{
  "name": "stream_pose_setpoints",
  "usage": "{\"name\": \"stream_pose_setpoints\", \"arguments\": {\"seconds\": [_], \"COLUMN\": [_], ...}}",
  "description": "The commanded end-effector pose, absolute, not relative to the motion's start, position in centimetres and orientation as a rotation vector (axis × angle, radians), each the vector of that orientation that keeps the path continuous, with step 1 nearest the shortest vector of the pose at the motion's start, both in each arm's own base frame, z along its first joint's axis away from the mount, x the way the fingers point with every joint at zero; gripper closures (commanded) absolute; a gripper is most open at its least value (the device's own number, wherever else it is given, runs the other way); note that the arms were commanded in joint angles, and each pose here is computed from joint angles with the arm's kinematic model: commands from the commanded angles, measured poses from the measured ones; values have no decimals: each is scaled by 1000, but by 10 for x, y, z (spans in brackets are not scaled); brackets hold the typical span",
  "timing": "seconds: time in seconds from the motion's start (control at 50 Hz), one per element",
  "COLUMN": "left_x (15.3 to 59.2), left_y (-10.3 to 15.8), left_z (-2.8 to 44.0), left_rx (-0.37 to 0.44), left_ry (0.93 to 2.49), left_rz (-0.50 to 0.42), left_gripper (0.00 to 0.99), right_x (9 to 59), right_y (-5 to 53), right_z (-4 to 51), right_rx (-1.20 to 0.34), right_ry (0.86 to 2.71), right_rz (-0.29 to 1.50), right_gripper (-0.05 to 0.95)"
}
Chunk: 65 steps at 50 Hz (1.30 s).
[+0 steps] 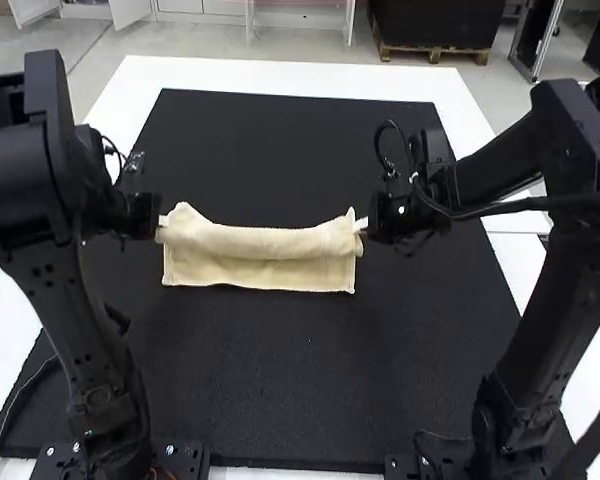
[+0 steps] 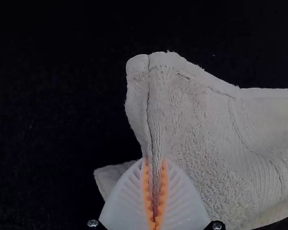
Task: Fold the towel.
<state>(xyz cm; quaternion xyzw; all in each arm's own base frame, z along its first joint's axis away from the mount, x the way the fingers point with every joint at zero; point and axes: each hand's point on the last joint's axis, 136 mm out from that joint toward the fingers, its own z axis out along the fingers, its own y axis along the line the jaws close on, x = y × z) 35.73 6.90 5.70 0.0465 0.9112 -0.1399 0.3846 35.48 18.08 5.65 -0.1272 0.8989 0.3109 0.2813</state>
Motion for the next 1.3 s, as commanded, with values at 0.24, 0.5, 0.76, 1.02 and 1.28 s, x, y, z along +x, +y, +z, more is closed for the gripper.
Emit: {"name": "stream_pose_setpoints", "arguments": {"seconds": [0.24, 0.5, 0.76, 1.02, 1.28], "left_x": [349, 339, 332, 338, 347], "left_y": [86, 89, 88, 98, 133], "left_z": [46, 28, 19, 26, 50], "left_rx": [118, 103, 100, 62, -106], "left_ry": [2280, 2290, 2265, 2235, 2151], "left_rz": [-230, -157, -121, -79, -78], "left_gripper": [970, 967, 666, 25, 25], "right_x": [352, 344, 342, 338, 332], "right_y": [167, 164, 159, 157, 167], "right_z": [50, 28, 21, 18, 18], "right_rx": [-313, -314, -313, -297, -334], "right_ry": [2385, 2407, 2412, 2430, 2433], "right_rz": [824, 815, 777, 766, 789], "right_gripper": [920, 889, 538, 28, -2]}}
